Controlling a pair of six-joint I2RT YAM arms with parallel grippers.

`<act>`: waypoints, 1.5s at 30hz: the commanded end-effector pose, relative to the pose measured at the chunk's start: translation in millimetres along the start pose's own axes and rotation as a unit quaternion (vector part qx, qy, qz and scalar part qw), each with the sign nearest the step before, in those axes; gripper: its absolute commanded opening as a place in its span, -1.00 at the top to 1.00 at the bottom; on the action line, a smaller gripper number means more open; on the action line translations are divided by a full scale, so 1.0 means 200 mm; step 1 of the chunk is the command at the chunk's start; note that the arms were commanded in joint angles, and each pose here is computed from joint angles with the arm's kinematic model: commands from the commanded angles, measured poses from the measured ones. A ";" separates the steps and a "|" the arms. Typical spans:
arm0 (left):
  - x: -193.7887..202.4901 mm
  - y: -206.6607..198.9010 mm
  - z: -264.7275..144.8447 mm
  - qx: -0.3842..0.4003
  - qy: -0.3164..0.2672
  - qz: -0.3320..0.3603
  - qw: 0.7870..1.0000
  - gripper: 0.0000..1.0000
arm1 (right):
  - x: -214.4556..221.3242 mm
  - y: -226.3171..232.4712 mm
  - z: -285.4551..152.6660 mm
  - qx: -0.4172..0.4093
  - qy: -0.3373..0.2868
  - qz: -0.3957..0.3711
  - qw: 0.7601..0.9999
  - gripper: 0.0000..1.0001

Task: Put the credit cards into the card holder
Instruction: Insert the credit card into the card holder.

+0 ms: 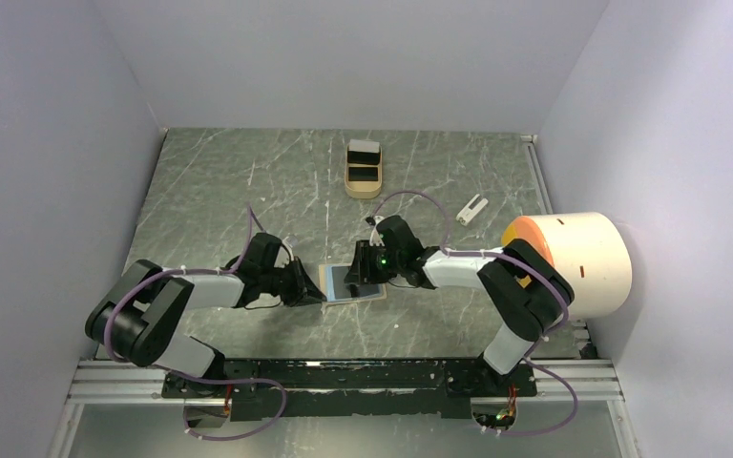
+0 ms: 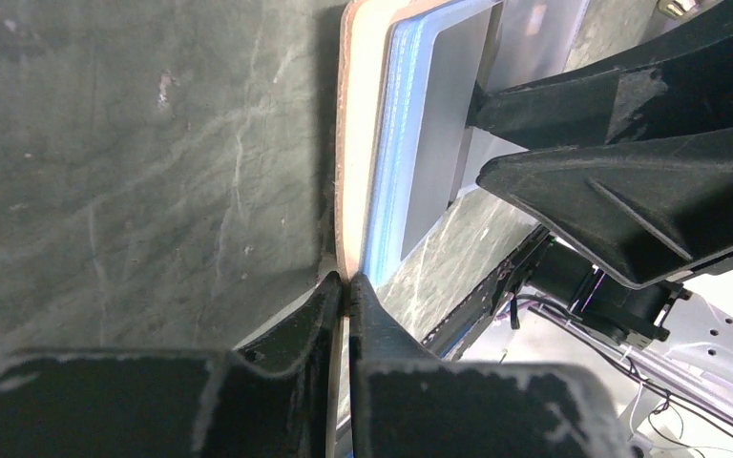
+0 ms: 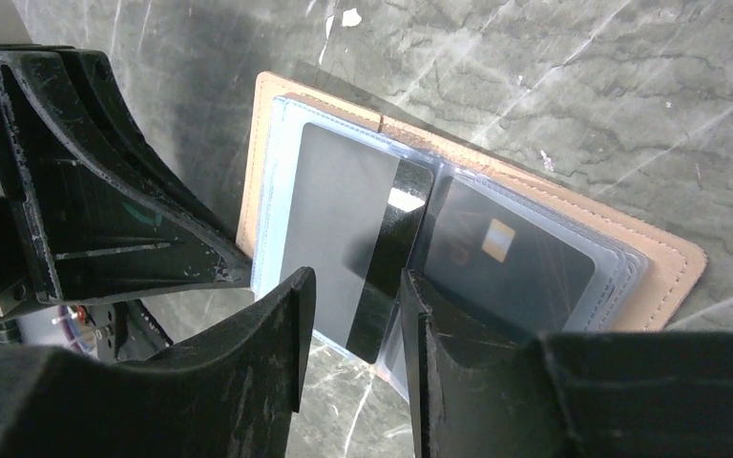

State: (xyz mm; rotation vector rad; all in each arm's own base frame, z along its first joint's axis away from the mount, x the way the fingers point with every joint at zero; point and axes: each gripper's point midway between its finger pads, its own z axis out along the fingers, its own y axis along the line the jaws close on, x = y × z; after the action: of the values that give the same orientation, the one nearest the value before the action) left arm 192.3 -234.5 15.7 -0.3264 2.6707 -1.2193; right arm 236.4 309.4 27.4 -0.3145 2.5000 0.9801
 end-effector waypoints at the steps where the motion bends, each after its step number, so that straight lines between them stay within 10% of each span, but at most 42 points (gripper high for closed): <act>1: -0.01 -0.03 -0.02 0.008 -0.005 0.011 1.000 0.82 | 0.02 0.00 0.03 -0.003 0.009 0.018 1.000 0.15; 22: -0.04 -0.20 -0.06 0.085 -0.019 0.030 0.996 0.43 | -0.01 0.08 -0.07 -0.034 -0.013 0.013 0.999 0.17; 45: -0.10 -0.27 -0.01 0.108 -0.009 0.036 0.993 0.47 | -0.09 -0.07 -0.19 0.020 -0.051 -0.012 0.998 0.26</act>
State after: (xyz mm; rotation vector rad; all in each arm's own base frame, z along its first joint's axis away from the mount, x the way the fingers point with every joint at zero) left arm 204.0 -252.5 41.3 -0.2752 2.5561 -1.3863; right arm 239.2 278.6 43.7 -0.2639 2.4515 0.9527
